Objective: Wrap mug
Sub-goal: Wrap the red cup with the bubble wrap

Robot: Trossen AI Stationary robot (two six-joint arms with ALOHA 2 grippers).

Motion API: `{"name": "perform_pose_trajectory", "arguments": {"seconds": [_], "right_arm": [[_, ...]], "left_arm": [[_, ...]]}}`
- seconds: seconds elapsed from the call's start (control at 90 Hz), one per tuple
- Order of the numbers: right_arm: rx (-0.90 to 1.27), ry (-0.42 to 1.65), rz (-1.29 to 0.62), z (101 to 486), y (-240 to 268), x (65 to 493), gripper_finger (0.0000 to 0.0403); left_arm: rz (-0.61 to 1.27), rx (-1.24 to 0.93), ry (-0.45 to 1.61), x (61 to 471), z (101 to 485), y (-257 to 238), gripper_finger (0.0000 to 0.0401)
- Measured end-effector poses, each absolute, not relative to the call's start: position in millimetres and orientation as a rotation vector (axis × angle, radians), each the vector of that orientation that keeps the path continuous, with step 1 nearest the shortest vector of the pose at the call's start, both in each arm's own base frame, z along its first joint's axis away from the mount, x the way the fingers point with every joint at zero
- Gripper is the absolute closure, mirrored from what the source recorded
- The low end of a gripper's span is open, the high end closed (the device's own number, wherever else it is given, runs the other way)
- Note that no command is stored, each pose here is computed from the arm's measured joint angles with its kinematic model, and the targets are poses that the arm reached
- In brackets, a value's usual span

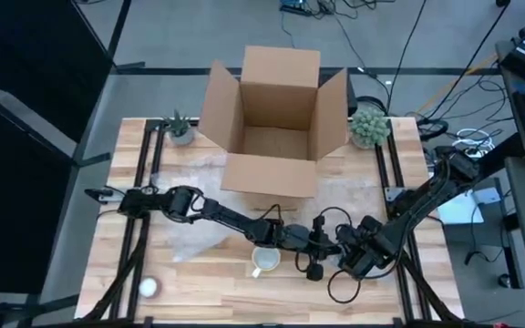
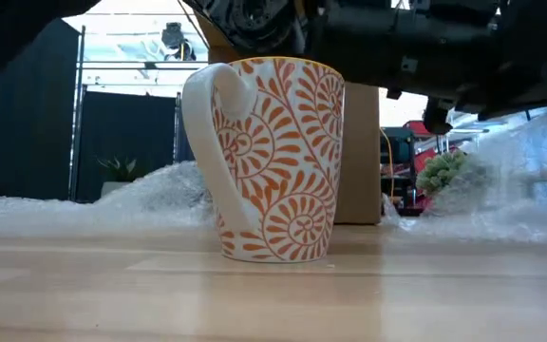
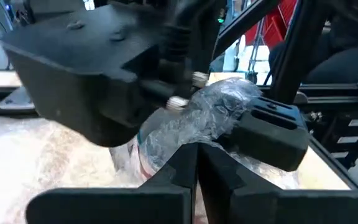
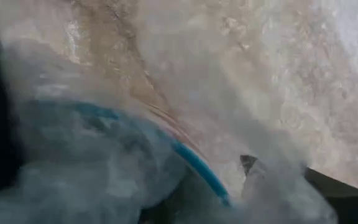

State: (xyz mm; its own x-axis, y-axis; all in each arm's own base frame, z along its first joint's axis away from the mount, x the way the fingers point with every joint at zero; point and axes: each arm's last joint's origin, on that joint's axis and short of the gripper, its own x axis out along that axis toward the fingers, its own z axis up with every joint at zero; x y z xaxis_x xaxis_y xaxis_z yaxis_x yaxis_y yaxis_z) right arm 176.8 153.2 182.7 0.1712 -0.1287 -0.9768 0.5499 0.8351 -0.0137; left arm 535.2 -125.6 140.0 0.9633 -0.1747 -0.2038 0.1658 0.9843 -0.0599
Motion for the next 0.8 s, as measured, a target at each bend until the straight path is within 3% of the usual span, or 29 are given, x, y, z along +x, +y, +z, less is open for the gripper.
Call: {"name": "perform_pose_trajectory", "arguments": {"seconds": [0.4, 0.8], "right_arm": [[0.487, 1.229, -0.309, 240, 147, 165, 0.0184], [0.476, 1.115, -0.458, 246, 135, 160, 0.0184]], "left_arm": [[-0.168, -0.038, 0.231, 535, 137, -124, 0.0401], [-0.170, -0.033, 0.215, 535, 138, -126, 0.0401]]}}
